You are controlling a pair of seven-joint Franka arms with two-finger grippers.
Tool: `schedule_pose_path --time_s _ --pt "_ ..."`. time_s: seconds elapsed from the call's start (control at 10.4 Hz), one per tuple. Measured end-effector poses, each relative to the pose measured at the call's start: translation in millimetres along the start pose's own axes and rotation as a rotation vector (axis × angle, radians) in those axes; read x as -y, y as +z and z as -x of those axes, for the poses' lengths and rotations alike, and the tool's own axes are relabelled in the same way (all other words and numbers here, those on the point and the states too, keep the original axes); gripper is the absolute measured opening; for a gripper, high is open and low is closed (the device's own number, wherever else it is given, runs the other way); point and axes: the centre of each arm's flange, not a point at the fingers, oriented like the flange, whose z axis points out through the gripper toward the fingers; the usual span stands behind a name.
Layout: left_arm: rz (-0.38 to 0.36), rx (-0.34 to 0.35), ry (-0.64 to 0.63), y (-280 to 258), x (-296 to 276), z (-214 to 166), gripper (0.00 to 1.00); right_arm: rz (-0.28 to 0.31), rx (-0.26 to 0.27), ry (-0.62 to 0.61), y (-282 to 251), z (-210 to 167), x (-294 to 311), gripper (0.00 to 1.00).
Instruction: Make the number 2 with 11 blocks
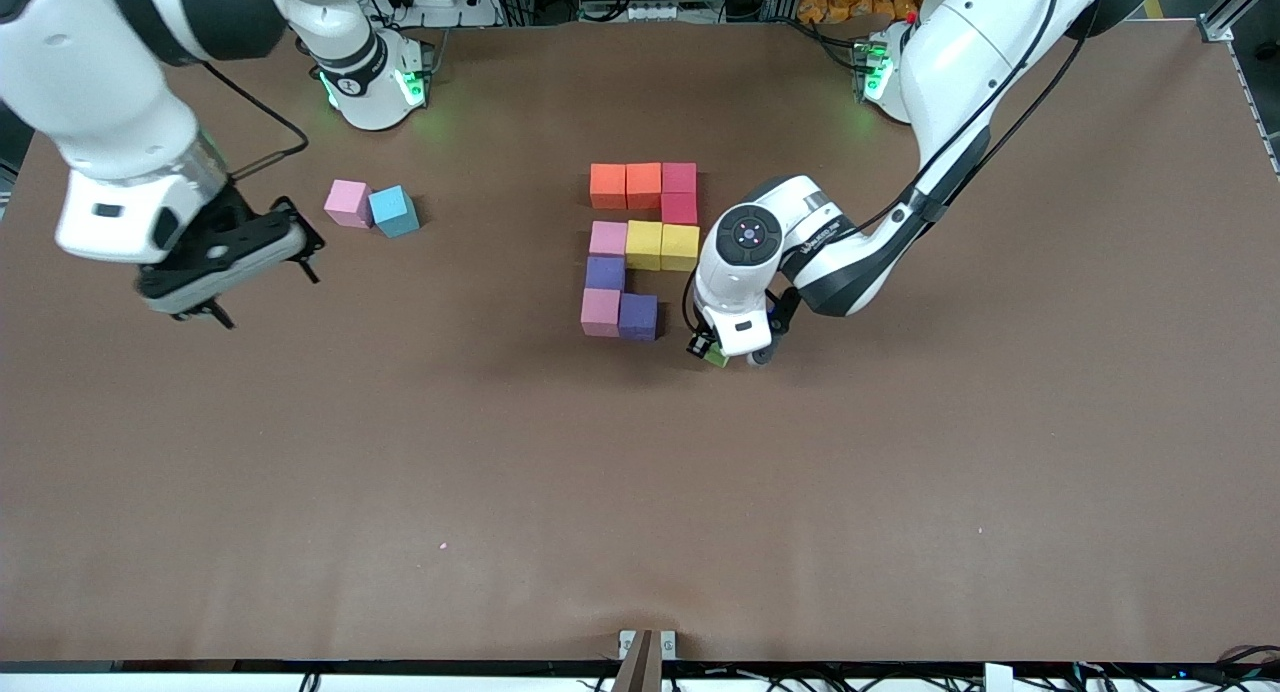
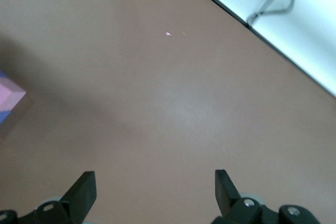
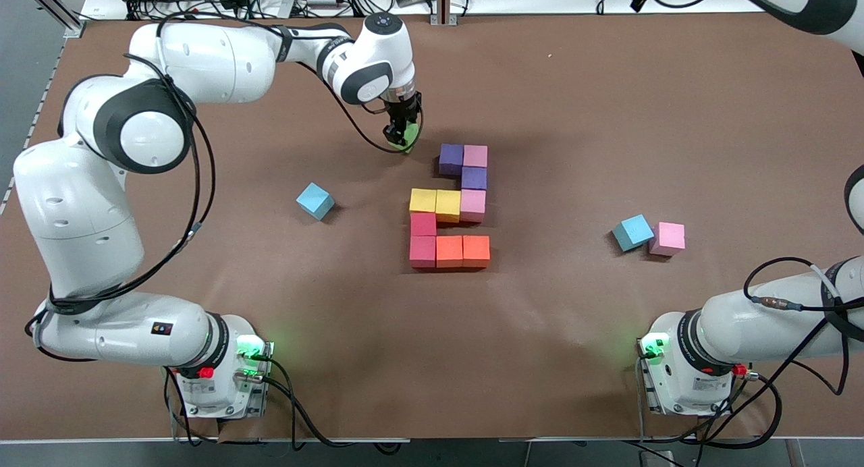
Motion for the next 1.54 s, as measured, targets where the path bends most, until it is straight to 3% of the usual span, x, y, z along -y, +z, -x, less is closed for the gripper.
schedule_pose_path --time_s 0.19,0.39,0.58,0.77,1.06,1.35,1.54 --pt "-0.004 0.004 -0.101 5.0 3.5 12.2 0.58 -0.005 0.039 0.165 -3.3 6.0 -4.3 1.00" --pt "-0.014 0.006 -0.143 11.3 6.3 17.9 0.58 -0.013 0.040 0.252 -12.8 15.9 -18.7 1.00" --pt "-0.006 0.023 -0.184 18.5 7.4 26.2 0.58 -0.062 0.041 0.360 -18.1 38.8 -59.7 1.00" --pt "-0.002 0.036 -0.217 27.1 9.6 36.0 0.58 -0.073 0.065 0.449 -13.8 63.6 -102.6 1.00" --pt "-0.007 0.024 -0.266 37.5 10.7 35.7 0.58 -0.112 0.070 0.537 -10.4 86.4 -137.4 1.00" --pt "-0.009 0.021 -0.260 40.8 12.4 40.5 0.58 -0.130 0.118 0.543 -20.0 94.1 -137.8 1.00" --pt "-0.008 0.015 -0.254 42.8 14.8 48.7 0.58 -0.125 0.109 0.567 -31.7 101.4 -150.0 1.00"
